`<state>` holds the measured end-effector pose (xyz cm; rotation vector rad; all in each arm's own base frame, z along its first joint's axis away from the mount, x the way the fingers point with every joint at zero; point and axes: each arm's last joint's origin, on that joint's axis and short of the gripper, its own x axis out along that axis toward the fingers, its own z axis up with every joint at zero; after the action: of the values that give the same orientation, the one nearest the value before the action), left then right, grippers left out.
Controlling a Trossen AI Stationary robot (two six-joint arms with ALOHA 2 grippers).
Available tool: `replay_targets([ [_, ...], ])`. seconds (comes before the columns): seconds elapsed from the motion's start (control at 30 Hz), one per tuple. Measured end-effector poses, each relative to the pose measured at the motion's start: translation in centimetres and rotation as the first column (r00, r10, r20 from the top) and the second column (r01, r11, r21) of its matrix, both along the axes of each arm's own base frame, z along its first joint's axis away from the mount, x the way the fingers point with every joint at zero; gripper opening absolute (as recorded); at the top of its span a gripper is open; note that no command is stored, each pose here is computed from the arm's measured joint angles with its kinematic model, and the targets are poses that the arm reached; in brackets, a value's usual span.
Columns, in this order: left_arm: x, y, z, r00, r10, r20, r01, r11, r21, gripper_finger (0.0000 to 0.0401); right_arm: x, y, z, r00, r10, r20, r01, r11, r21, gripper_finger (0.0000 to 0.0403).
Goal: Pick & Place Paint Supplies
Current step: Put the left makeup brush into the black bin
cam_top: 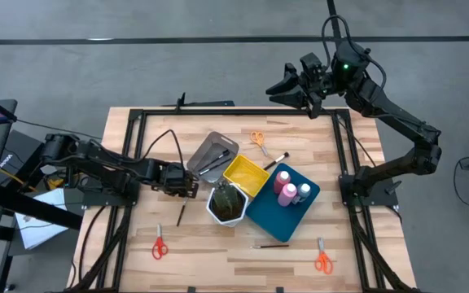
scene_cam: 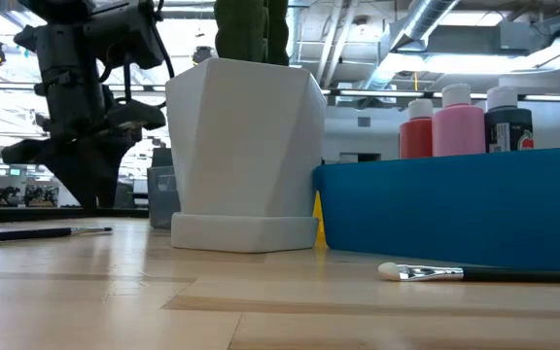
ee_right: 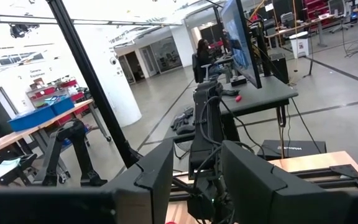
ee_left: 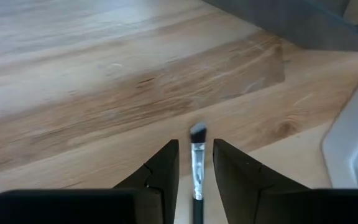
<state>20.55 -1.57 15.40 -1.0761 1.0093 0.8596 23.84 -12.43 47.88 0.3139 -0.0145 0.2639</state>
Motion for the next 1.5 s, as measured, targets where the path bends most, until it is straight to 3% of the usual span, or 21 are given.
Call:
replay_targets([
  [0.2, 0.8, -0.1, -1.1, 0.998, -0.056, -0.01, 0.056, 0.998, 0.011, 0.0092, 0.0, 0.0, 0.0, 1.0, -0.001, 0.0, 0.001, 1.0, 0.0, 0.0132],
  [0.7, 1.6, -0.1, -2.6, 0.999, -0.019, -0.05, 0.02, 1.0, 0.006, 0.009, 0.0, 0.0, -0.1, 1.0, -0.002, -0.006, 0.002, 1.0, 0.004, 0.0132],
  [1.1, 1.3, -0.2, -2.8, 0.997, 0.022, -0.08, -0.023, 1.0, -0.017, 0.0008, -0.2, -0.3, -0.1, 1.0, -0.014, -0.006, 0.014, 1.0, 0.004, 0.0132],
  [1.5, 0.4, -0.1, -0.4, 1.0, 0.013, 0.011, -0.012, 0.999, -0.04, 0.0, -0.2, -0.3, -0.1, 1.0, -0.014, -0.005, 0.014, 1.0, 0.003, 0.0132],
])
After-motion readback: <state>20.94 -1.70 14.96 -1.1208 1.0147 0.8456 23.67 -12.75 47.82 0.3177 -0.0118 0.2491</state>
